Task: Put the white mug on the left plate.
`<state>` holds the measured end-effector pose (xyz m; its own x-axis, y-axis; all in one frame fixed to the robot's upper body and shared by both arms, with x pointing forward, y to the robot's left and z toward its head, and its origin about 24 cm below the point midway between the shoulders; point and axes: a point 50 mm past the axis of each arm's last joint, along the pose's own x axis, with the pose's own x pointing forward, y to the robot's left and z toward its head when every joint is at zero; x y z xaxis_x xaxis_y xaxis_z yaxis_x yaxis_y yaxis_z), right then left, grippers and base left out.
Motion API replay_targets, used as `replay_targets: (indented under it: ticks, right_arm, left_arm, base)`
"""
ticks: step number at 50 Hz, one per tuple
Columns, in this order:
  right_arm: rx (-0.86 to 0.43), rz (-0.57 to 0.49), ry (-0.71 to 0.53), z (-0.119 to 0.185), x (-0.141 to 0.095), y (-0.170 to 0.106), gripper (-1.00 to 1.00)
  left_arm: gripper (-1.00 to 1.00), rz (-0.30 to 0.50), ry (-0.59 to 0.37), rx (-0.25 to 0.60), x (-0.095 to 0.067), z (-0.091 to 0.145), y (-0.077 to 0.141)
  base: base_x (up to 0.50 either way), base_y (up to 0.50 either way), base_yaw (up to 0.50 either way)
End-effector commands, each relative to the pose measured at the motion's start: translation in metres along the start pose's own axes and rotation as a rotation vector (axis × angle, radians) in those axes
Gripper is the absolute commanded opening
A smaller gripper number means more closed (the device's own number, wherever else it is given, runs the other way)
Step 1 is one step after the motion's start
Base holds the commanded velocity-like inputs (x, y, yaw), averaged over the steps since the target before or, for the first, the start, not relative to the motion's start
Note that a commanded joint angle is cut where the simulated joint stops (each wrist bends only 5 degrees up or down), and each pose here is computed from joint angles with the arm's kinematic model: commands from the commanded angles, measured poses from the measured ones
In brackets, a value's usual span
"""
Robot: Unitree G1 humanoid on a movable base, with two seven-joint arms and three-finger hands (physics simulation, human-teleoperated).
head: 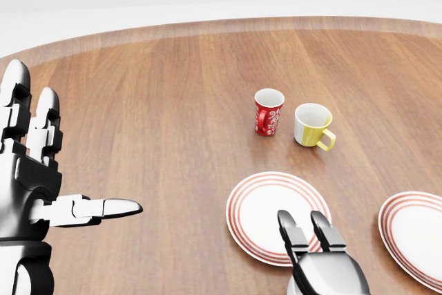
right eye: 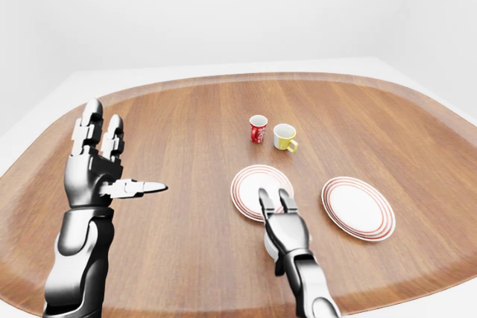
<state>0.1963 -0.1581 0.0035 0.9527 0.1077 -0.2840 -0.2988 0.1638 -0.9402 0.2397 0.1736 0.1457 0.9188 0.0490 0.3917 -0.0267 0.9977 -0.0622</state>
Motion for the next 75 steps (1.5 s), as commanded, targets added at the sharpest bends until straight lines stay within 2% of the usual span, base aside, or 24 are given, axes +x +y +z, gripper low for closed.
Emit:
replay_targets:
  ticks: [1, 11, 12, 13, 14, 15, 16, 30, 32, 33, 34, 38, 45, 51, 57, 66, 75]
  right_arm:
    - [-0.006, 0.027, 0.002, -0.003, 0.003, 0.012, 1.00]
    - [-0.010, 0.041, -0.012, -0.001, 0.001, 0.016, 1.00]
    - [-0.011, 0.043, -0.014, -0.001, 0.000, 0.016, 0.90]
    - [-0.012, 0.044, -0.018, -0.001, 0.000, 0.016, 0.61]
    - [-0.002, 0.037, -0.017, -0.001, 0.001, 0.015, 0.04]
    - [0.000, 0.035, -0.014, -0.001, 0.001, 0.013, -0.93]
    - [-0.003, 0.038, -0.016, -0.001, 0.001, 0.013, -1.00]
    - [0.037, 0.058, -0.018, -0.001, -0.003, 0.010, -1.00]
    - [0.104, 0.074, -0.034, 0.003, -0.006, 0.006, -1.00]
    - [0.208, 0.104, -0.074, 0.011, -0.010, -0.001, -1.00]
    - [0.201, 0.096, -0.090, 0.014, -0.011, -0.007, -1.00]
    - [0.310, 0.096, -0.174, 0.024, -0.013, -0.030, -1.00]
    - [0.509, 0.162, -0.316, 0.046, -0.025, -0.061, -1.00]
    - [0.515, 0.099, -0.488, 0.067, -0.033, -0.087, -1.00]
    - [0.496, 0.058, -0.595, 0.082, -0.036, -0.102, -1.00]
    - [0.481, 0.065, -0.615, 0.085, -0.027, -0.104, -1.00]
    - [0.472, 0.055, -0.570, 0.078, 0.000, -0.111, -1.00]
  left_arm:
    - [1.00, 0.000, 0.004, -0.001, 0.000, -0.001, 0.000]
    - [1.00, -0.001, 0.008, -0.001, -0.001, -0.002, 0.000]
    - [1.00, -0.001, 0.008, -0.001, -0.001, -0.002, 0.000]
    - [1.00, -0.001, 0.014, -0.001, -0.001, -0.003, 0.000]
    - [1.00, -0.002, 0.013, -0.001, -0.001, -0.003, 0.000]
    - [1.00, -0.001, 0.012, 0.000, -0.001, -0.003, 0.000]
    - [1.00, -0.001, 0.013, -0.001, -0.001, -0.003, 0.000]
    - [1.00, -0.003, 0.012, 0.000, -0.001, -0.002, -0.001]
    - [1.00, -0.002, 0.014, 0.000, -0.001, -0.003, -0.001]
    - [1.00, -0.003, 0.015, 0.000, -0.002, -0.003, -0.001]
    - [1.00, -0.003, 0.015, 0.000, -0.002, -0.003, -0.001]
    - [1.00, -0.005, 0.016, 0.000, -0.002, -0.003, -0.001]
    - [1.00, -0.004, 0.017, 0.001, -0.002, -0.003, -0.001]
    - [1.00, -0.006, 0.015, 0.001, -0.002, -0.003, -0.002]
    - [1.00, -0.008, 0.017, 0.001, -0.002, -0.003, -0.002]
    - [1.00, -0.004, 0.019, 0.002, -0.001, -0.004, 0.000]
    - [1.00, -0.001, 0.008, 0.001, 0.000, -0.002, 0.001]
  base:
    - [0.00, 0.00, 0.00]
    - [0.00, 0.00, 0.00]
    - [0.00, 0.00, 0.00]
    - [0.00, 0.00, 0.00]
    - [0.00, 0.00, 0.00]
    - [0.00, 0.00, 0.00]
    - [0.00, 0.00, 0.00]
    - [0.00, 0.00, 0.00]
    - [0.00, 0.00, 0.00]
    - [0.00, 0.00, 0.00]
    - [0.00, 0.00, 0.00]
    - [0.00, 0.00, 0.00]
    - [0.00, 0.00, 0.00]
    - [0.00, 0.00, 0.00]
    - [0.00, 0.00, 0.00]
    - [0.00, 0.00, 0.00]
    - [0.00, 0.00, 0.00]
